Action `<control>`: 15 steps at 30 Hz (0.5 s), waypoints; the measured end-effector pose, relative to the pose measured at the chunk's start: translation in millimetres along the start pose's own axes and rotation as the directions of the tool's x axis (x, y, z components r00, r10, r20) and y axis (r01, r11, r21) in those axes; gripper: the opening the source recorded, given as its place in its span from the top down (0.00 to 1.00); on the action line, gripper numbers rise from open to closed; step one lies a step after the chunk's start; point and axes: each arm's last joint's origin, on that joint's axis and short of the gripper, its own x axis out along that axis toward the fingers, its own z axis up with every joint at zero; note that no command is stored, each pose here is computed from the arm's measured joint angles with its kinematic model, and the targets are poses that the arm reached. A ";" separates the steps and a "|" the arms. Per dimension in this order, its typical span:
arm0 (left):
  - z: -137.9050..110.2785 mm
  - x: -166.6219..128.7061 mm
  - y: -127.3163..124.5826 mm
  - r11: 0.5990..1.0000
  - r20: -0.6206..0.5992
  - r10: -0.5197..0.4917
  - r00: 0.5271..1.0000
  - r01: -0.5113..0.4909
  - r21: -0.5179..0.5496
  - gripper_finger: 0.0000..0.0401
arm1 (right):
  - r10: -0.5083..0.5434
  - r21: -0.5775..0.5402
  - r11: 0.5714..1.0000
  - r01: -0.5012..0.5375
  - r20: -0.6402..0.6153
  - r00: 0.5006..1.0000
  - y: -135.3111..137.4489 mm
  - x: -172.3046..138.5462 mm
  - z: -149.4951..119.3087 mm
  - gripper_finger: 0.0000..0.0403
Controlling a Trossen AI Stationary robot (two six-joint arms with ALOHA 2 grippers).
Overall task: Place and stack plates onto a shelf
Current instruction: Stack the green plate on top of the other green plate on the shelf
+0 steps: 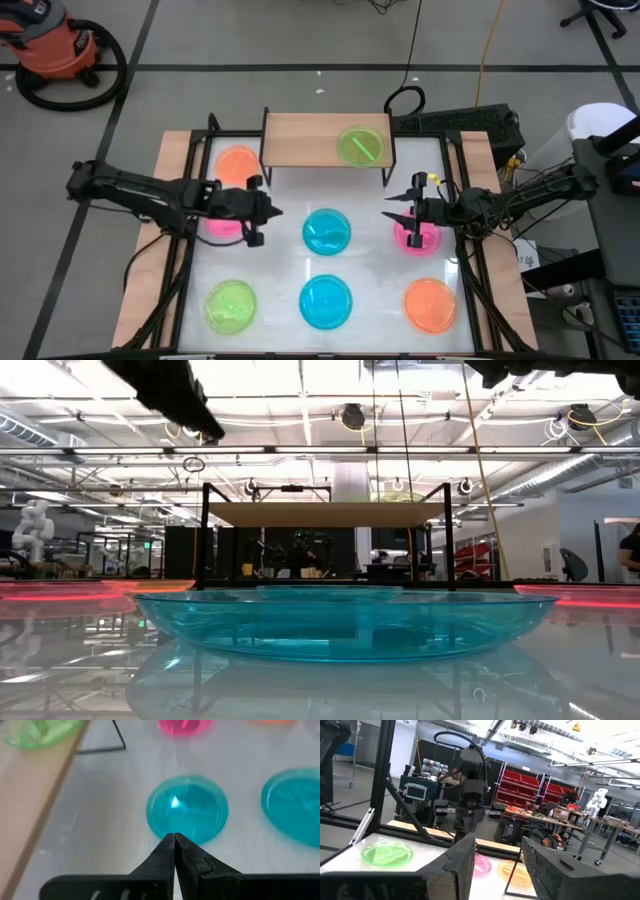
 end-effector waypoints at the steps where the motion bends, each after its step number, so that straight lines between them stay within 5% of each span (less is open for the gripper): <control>1: -1.3 3.2 -0.8 1.000 -0.019 0.000 1.000 0.000 0.015 0.97 | 0.000 0.000 1.000 0.000 -0.001 1.000 0.0 0.0 -0.1 0.64; 6: -10.1 12.6 -9.1 0.994 -0.125 -0.028 0.992 0.041 0.102 0.97 | 0.000 0.000 1.000 0.000 -0.002 1.000 0.1 0.2 -0.3 0.64; 15: -24.8 -1.4 -43.2 0.945 -0.257 -0.254 0.932 0.297 0.141 0.97 | 0.003 -0.001 1.000 -0.003 -0.013 1.000 0.4 0.2 -1.3 0.64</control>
